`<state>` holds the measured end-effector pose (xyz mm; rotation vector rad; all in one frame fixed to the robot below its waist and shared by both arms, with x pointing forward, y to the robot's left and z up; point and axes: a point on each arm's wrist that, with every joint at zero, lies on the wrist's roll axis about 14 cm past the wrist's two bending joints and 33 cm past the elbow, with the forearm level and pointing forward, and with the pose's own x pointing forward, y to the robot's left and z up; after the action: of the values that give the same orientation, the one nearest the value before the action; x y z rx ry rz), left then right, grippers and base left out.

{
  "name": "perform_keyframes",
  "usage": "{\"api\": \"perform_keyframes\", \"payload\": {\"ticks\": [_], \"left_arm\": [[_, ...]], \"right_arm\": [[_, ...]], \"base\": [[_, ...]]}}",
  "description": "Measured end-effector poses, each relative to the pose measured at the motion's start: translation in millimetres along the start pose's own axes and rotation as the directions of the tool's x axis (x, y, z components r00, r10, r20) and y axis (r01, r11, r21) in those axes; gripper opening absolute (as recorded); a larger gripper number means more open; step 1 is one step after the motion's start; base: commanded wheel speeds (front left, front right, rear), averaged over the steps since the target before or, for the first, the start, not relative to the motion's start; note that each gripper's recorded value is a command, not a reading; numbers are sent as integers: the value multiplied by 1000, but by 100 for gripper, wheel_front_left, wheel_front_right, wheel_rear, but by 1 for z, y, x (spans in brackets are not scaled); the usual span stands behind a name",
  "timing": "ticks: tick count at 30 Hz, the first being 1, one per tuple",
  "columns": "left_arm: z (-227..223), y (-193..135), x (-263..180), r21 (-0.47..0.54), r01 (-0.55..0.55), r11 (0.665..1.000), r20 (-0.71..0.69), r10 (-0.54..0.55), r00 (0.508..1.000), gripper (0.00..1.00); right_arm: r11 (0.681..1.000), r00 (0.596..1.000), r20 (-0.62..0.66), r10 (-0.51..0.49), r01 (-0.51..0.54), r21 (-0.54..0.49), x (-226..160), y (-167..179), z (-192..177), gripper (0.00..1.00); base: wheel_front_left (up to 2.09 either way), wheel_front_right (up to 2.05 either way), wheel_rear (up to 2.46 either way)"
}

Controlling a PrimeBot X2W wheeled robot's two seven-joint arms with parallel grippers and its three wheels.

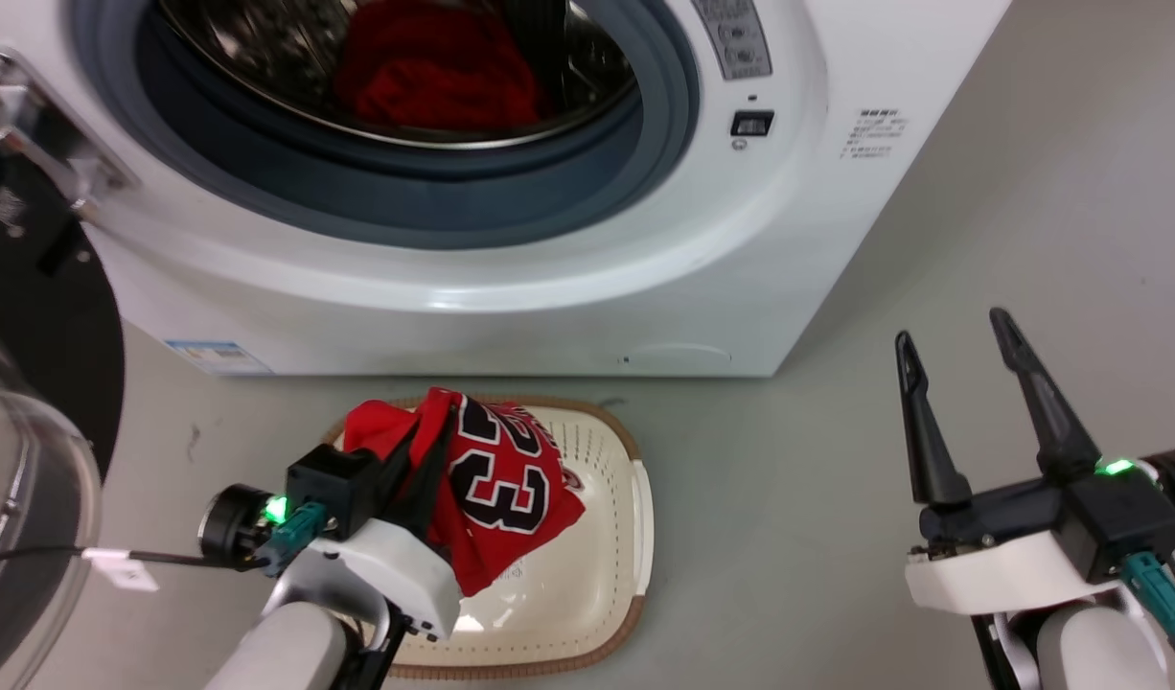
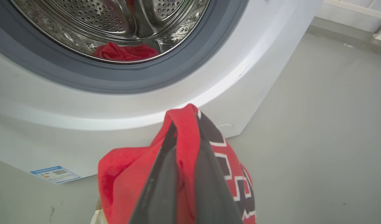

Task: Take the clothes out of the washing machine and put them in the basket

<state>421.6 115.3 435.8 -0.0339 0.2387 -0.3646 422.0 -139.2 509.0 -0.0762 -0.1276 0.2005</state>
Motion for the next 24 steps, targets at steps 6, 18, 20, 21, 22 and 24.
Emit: {"api": "perform_keyframes", "payload": {"ticks": [6, 18, 20, 21, 22, 24], "left_arm": [[-73, -2, 24, -80, 9, 997, -170, -22, 985, 0], [-206, 6, 64, -106, 10, 994, -484, -60, 873, 0], [-226, 6, 68, -101, 19, 995, -530, -70, 845, 0], [-235, 6, 71, -103, 14, 995, -551, -69, 831, 0], [-245, 6, 72, -111, 8, 994, -572, -70, 817, 0], [-264, 8, 72, -108, 2, 994, -617, -69, 784, 0]], "right_arm": [[1000, 999, -36, -2, 2, -1, 17, -4, -23, 100], [998, 990, -131, -61, 59, -23, 40, -33, -82, 100], [997, 986, -152, -73, 70, -24, 42, -38, -94, 100], [997, 984, -162, -77, 73, -27, 42, -40, -100, 100], [997, 981, -174, -81, 77, -30, 42, -42, -106, 100], [996, 977, -196, -87, 83, -28, 42, -44, -118, 100]], "base": [[0, 0, 0], [0, 0, 0], [0, 0, 0], [0, 0, 0], [0, 0, 0], [0, 0, 0]]}}
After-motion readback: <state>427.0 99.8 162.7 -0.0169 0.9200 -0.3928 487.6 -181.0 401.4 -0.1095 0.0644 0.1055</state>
